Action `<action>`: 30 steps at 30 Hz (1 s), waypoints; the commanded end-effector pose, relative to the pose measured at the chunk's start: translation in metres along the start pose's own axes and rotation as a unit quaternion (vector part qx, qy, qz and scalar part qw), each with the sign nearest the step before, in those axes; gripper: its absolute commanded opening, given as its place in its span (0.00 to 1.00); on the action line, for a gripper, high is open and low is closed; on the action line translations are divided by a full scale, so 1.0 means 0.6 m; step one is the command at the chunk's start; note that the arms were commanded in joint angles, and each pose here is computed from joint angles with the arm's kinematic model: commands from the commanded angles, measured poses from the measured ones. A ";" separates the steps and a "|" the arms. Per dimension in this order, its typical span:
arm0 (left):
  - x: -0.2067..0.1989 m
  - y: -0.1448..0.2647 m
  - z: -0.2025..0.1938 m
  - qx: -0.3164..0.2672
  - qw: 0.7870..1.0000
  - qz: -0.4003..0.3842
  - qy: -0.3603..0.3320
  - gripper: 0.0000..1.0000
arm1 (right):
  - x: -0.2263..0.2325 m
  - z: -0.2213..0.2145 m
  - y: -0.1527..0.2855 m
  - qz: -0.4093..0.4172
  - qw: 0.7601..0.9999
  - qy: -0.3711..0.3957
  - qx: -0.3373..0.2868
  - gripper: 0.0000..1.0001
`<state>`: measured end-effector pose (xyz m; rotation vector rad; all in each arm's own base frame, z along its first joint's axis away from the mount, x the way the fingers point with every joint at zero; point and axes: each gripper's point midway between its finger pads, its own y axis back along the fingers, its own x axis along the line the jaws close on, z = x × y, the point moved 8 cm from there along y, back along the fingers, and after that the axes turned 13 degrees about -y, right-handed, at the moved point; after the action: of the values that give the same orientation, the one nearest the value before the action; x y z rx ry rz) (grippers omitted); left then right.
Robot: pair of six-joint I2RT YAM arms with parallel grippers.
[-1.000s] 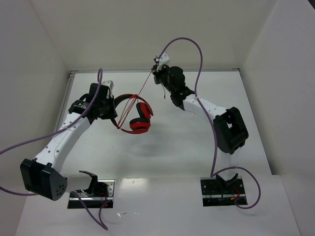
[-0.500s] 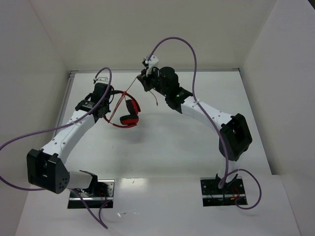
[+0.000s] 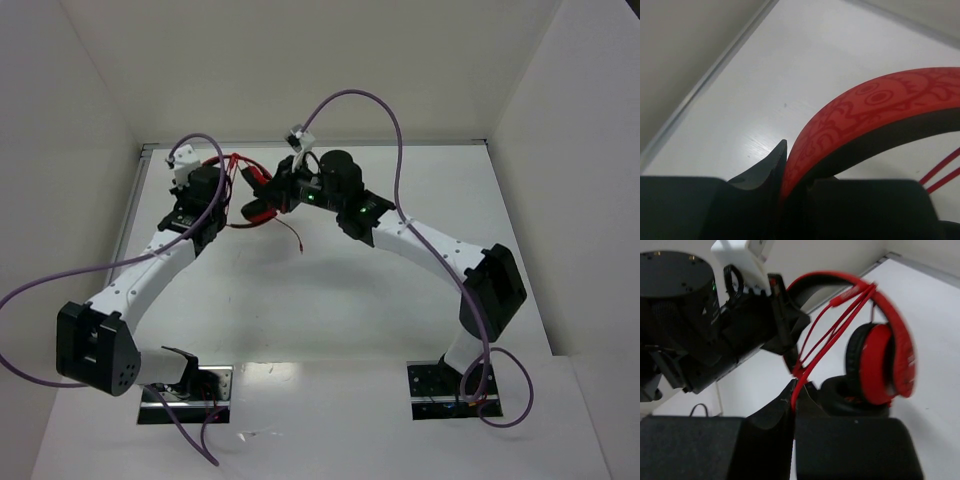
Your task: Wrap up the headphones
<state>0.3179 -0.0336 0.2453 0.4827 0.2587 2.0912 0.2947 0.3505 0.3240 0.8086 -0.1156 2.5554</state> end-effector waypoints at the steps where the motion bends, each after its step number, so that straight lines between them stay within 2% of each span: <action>1: 0.003 0.005 0.093 -0.082 0.981 0.023 0.175 0.00 | 0.106 0.022 -0.001 0.130 0.991 -0.028 -0.028 0.01; 5: -0.006 0.013 0.110 -0.088 0.967 -0.007 0.239 0.00 | 0.145 -0.017 -0.043 0.161 0.986 -0.032 0.005 0.01; 11: -0.007 0.044 0.137 -0.096 0.943 -0.072 0.310 0.00 | 0.162 -0.042 -0.071 0.125 0.991 -0.041 0.020 0.01; 13: 0.010 0.061 0.149 -0.108 0.927 -0.086 0.350 0.00 | 0.150 -0.051 -0.078 0.098 0.993 -0.065 0.024 0.01; 18: 0.041 0.094 0.179 -0.130 0.890 -0.122 0.419 0.00 | 0.142 -0.071 -0.058 0.059 0.996 -0.065 0.012 0.01; 19: 0.039 0.096 0.180 -0.128 0.888 -0.130 0.421 0.00 | 0.133 -0.078 -0.054 0.047 0.997 -0.060 0.012 0.01; 20: 0.045 0.113 0.204 -0.136 0.871 -0.150 0.447 0.00 | 0.137 -0.081 -0.055 0.044 0.997 -0.060 0.010 0.01; 22: 0.043 0.118 0.208 -0.130 0.865 -0.163 0.456 0.00 | 0.133 -0.083 -0.056 0.042 0.997 -0.060 0.003 0.01; 24: 0.049 0.134 0.229 -0.136 0.847 -0.182 0.480 0.00 | 0.137 -0.086 -0.056 0.041 0.998 -0.054 0.002 0.01; 30: 0.056 0.156 0.256 -0.137 0.833 -0.207 0.495 0.00 | 0.126 -0.102 -0.045 0.012 0.999 -0.043 -0.027 0.01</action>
<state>0.2975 -0.0566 0.3334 -0.3440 0.6348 1.8867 0.2351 0.4223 0.3136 0.9339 -0.2067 2.5212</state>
